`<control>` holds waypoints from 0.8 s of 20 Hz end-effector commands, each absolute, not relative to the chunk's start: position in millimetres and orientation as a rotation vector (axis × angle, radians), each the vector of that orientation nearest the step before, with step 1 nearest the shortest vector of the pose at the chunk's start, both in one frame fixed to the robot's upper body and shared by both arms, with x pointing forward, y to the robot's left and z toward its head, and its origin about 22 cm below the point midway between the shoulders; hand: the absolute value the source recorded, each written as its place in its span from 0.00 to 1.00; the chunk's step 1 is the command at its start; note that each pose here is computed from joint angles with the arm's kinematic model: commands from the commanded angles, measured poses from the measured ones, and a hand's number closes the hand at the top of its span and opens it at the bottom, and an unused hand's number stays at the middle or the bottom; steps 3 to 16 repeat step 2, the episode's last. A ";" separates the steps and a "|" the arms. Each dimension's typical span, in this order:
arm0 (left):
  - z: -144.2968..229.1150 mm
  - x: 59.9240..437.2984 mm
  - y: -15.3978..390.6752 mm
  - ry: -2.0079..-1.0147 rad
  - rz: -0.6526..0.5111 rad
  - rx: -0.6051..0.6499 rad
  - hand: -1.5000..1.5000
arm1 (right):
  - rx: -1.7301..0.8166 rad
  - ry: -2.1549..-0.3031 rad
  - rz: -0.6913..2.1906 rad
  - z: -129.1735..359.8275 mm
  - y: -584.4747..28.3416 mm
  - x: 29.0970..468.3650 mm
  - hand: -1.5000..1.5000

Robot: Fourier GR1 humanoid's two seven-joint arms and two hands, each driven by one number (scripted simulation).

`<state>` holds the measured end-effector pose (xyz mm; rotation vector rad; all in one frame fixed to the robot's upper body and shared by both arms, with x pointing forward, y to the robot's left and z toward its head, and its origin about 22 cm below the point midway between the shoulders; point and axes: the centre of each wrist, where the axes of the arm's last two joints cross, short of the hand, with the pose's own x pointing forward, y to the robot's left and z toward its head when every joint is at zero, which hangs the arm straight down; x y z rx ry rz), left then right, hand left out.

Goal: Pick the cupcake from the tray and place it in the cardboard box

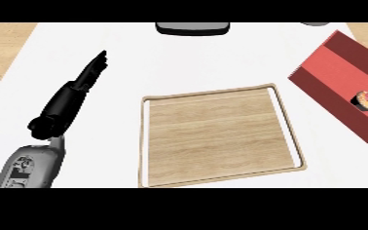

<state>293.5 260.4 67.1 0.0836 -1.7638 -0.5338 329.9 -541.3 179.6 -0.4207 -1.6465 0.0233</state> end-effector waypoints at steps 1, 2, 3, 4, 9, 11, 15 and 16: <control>54.2 289.9 262.0 -1.763 -0.555 0.080 0.50 | -0.422 -1.677 -0.175 174.0 -562.9 306.3 0.00; 71.6 301.3 264.5 -1.785 -0.539 0.064 0.50 | -0.440 -1.684 -0.192 174.2 -567.7 300.5 0.00; 71.6 301.3 264.5 -1.785 -0.539 0.064 0.50 | -0.440 -1.684 -0.192 174.2 -567.7 300.5 0.00; 71.6 301.3 264.5 -1.785 -0.539 0.064 0.50 | -0.440 -1.684 -0.192 174.2 -567.7 300.5 0.00; 71.6 301.3 264.5 -1.785 -0.539 0.064 0.50 | -0.440 -1.684 -0.192 174.2 -567.7 300.5 0.00; 71.6 301.3 264.5 -1.785 -0.539 0.064 0.50 | -0.440 -1.684 -0.192 174.2 -567.7 300.5 0.00; 71.6 301.3 264.5 -1.785 -0.539 0.064 0.50 | -0.440 -1.684 -0.192 174.2 -567.7 300.5 0.00; 71.6 301.3 264.5 -1.785 -0.539 0.064 0.50 | -0.440 -1.684 -0.192 174.2 -567.7 300.5 0.00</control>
